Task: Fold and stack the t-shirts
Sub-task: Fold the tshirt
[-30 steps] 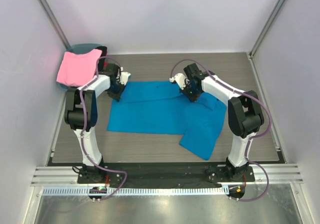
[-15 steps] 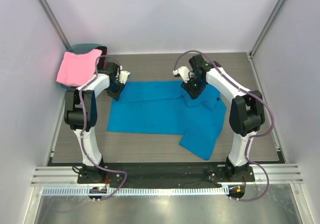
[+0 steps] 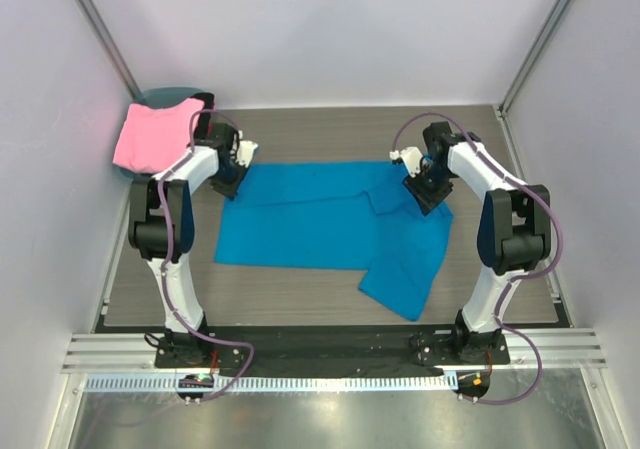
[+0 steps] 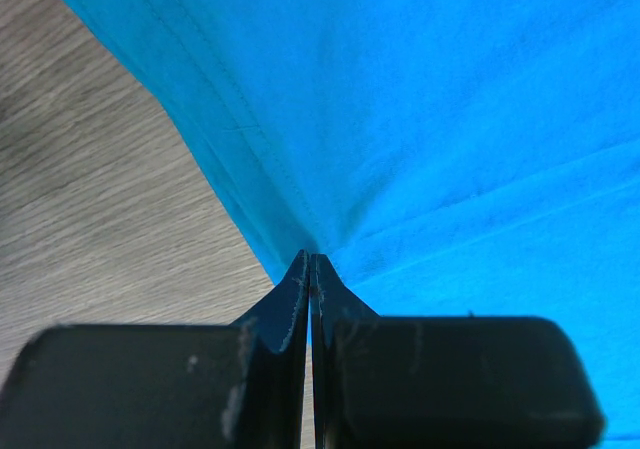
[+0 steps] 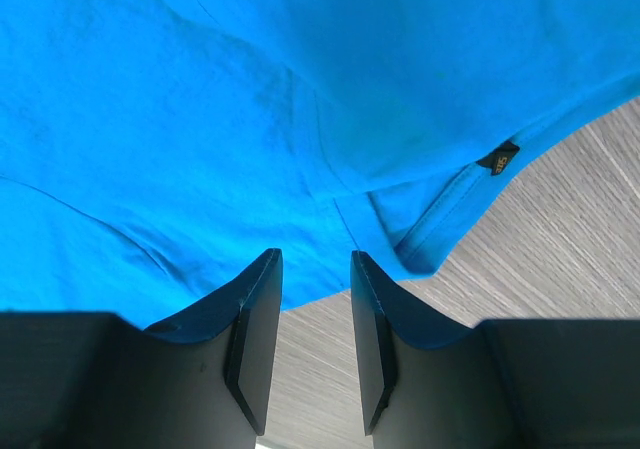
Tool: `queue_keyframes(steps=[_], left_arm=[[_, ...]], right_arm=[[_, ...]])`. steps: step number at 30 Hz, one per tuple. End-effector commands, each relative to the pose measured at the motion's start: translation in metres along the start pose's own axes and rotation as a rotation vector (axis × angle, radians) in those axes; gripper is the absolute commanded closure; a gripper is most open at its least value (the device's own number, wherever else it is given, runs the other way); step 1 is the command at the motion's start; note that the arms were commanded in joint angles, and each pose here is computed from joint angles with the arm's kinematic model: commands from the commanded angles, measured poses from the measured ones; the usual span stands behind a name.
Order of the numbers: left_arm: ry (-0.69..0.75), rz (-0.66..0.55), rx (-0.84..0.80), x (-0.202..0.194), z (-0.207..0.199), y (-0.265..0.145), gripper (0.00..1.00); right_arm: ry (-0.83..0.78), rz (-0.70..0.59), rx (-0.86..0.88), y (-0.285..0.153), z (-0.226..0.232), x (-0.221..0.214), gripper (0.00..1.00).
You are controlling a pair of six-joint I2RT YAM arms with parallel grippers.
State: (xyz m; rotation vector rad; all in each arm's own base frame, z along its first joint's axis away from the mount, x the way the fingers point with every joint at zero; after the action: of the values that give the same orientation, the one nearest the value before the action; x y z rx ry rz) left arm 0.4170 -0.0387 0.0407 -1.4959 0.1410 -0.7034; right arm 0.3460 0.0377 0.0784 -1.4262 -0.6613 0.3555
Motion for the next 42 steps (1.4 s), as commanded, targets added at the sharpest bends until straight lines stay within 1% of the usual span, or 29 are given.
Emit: queue_keyframes(steps=[1, 10, 21, 27, 28, 30, 31, 34, 38, 42], left_arm=[[0.016, 0.003, 0.016, 0.004, 0.008, -0.003, 1.0], [0.022, 0.023, 0.027, -0.001, 0.009, 0.0, 1.0], [0.025, 0.024, 0.028, -0.002, 0.01, 0.001, 1.0], [0.028, 0.025, 0.028, -0.001, 0.01, 0.002, 1.0], [0.028, 0.039, 0.051, -0.003, 0.014, 0.001, 1.0], [0.028, 0.035, 0.054, -0.002, 0.015, 0.001, 1.0], [0.028, 0.036, 0.053, -0.003, 0.014, 0.002, 1.0], [0.028, 0.037, 0.052, -0.004, 0.014, 0.001, 1.0], [0.033, 0.034, 0.052, -0.003, 0.014, 0.001, 1.0], [0.033, 0.027, 0.052, -0.001, 0.014, 0.001, 1.0]], right_arm=[[-0.028, -0.002, -0.023, -0.002, -0.004, 0.002, 0.61], [-0.004, 0.023, -0.049, 0.026, -0.016, 0.005, 0.62], [-0.012, 0.049, -0.032, 0.04, -0.019, 0.004, 0.64], [-0.002, 0.067, -0.006, 0.046, -0.014, -0.001, 0.75], [0.0, 0.068, -0.002, 0.047, -0.013, -0.001, 0.77], [0.007, 0.068, 0.008, 0.047, -0.01, -0.001, 0.83], [0.009, 0.066, 0.011, 0.046, -0.01, 0.0, 0.89], [0.01, 0.064, 0.005, 0.041, -0.01, 0.0, 0.99], [-0.017, 0.021, -0.038, 0.013, -0.012, 0.004, 0.99], [-0.038, 0.036, -0.033, -0.006, -0.007, -0.005, 0.99]])
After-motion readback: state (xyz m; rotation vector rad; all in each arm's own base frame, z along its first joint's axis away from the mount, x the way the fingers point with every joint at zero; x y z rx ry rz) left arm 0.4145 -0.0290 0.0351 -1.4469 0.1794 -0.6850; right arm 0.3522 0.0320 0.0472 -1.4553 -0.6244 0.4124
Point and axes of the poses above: each gripper's point midway between its finger pads, its own y axis out along the fingers, its own z axis along the line the jaws close on, x = y × z, the point moved 1 cm from there along -y, back along the fingers, and after that the axes turned 5 degrees about y, right-handed, at the moved point
